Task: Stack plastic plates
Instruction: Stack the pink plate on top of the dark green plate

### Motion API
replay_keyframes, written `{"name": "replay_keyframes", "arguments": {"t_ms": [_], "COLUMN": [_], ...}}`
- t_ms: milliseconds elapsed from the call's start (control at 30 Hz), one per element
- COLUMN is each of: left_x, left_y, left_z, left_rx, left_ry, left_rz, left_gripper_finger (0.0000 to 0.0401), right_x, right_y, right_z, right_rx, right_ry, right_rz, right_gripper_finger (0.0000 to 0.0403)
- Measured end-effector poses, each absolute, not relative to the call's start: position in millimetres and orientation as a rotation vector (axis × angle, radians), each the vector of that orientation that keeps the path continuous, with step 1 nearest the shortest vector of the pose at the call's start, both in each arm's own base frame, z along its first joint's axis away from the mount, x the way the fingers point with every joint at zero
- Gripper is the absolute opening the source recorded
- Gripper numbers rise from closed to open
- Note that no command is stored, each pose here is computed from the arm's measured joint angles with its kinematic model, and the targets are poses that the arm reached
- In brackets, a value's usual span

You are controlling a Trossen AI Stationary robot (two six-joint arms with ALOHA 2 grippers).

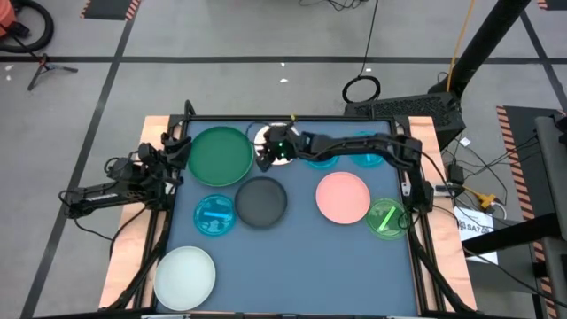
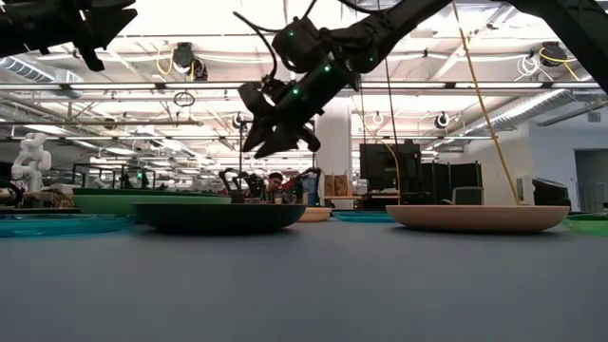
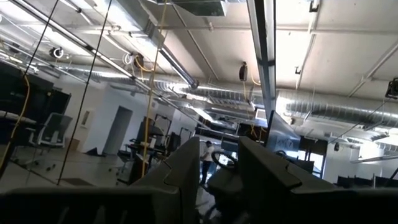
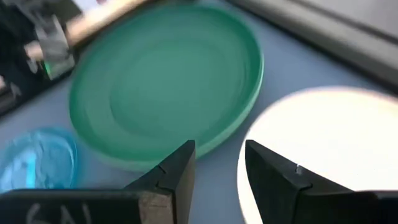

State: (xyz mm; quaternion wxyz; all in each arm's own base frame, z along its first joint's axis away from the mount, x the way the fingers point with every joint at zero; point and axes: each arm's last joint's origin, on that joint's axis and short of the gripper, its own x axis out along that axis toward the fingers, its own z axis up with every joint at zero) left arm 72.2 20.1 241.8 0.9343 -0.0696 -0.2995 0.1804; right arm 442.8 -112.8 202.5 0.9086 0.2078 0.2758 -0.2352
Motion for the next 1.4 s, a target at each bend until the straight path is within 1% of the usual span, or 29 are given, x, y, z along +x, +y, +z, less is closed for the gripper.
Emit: {"name": "replay_keyframes", "arguments": {"t_ms": [133,267,367,433,600,700,833,1067,1167,1267,1400], "left_x": [72,72,72,72,73,73,73,73,73,73,73], "left_y": [20,20,20,20,20,20,21,21,20,20,20], "left_z": [242,242,241,241,240,240,240,240,240,240,240], "left_rx": [-0.142,-0.142,-0.141,-0.139,-0.127,-0.122,-0.121,-0.127,-0.131,-0.131,-0.132], "left_ry": [-0.609,-0.609,-0.608,-0.605,-0.593,-0.586,-0.582,-0.584,-0.585,-0.585,-0.585], "left_rz": [0.37,0.37,0.372,0.375,0.382,0.384,0.384,0.383,0.381,0.381,0.381], "left_gripper_finger": [0.0115,0.0115,0.0115,0.0115,0.0115,0.0115,0.0115,0.0115,0.0115,0.0115,0.0115], "right_x": [437,417,405,398,390,383,374,370,370,367,367], "right_y": [-102,-98,-93,-85,-61,-46,-27,-9,-5,-4,-3], "right_z": [194,182,182,188,201,200,199,198,191,185,176], "right_rx": [0.462,0.531,0.505,0.499,0.587,0.61,0.627,0.658,0.658,0.641,0.646], "right_ry": [0.686,0.968,1.119,1.193,1.312,1.407,1.514,1.549,1.559,1.544,1.522], "right_rz": [-0.501,-0.598,-0.614,-0.591,-0.522,-0.53,-0.593,-0.661,-0.678,-0.743,-0.749], "right_gripper_finger": [0.0132,0.0132,0.0132,0.0132,0.0132,0.0132,0.0132,0.0136,0.0137,0.0136,0.0133]}}
